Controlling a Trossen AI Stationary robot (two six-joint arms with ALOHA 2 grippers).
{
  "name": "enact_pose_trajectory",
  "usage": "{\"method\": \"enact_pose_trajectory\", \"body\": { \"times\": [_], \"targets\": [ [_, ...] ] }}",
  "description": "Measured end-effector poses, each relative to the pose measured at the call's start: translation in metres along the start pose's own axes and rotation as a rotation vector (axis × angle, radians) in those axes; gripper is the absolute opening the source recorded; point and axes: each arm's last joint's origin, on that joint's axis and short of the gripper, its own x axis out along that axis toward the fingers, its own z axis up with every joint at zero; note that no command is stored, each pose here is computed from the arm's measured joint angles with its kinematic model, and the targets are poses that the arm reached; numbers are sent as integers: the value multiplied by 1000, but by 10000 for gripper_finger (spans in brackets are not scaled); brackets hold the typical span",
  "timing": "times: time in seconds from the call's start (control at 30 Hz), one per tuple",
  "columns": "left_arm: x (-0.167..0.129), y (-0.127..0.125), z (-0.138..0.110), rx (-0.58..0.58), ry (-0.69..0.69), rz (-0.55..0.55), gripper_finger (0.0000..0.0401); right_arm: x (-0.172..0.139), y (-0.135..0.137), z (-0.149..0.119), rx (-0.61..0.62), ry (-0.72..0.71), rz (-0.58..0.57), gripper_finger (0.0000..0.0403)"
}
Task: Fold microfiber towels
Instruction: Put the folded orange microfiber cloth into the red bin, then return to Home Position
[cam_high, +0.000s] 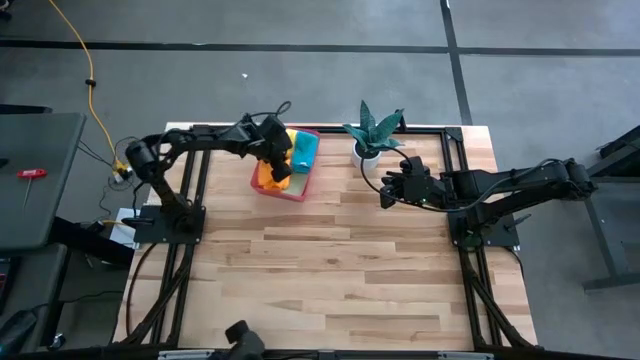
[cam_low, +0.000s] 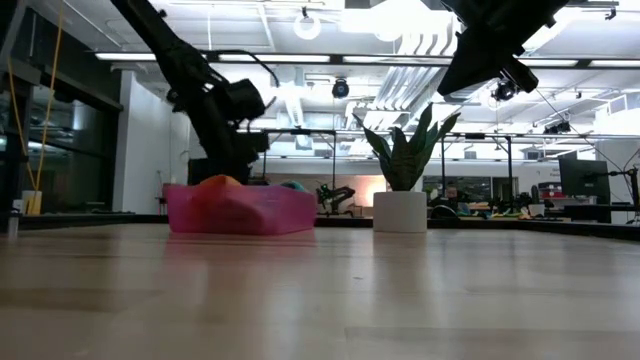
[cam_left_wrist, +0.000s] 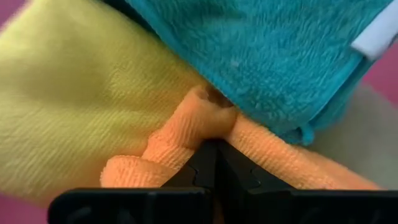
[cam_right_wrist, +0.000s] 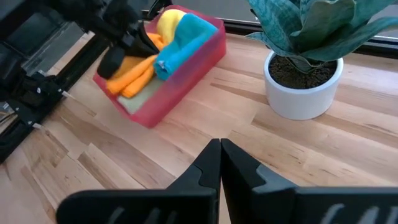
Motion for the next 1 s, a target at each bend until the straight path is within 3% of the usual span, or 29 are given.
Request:
{"method": "enact_pose_trajectory", "body": {
  "times": [0.2,0.4,0.57,0.8,1.0],
  "targets": [
    [20,-15,0,36,34,-26,0,0,0,0,0,9,6,0],
    [-1,-11,2,-24,2,-11,0,0,0,0,0,11,8,0],
    [-47,2,9,-126,-125,36,0,0,0,0,-6,11,8,0],
    [-122,8,7,-153,-343,93,0,0,0,0,-4,11,8,0],
    [-178,-19,-3,-194,-596,-69,0,0,0,0,0,11,9,0]
  ]
}}
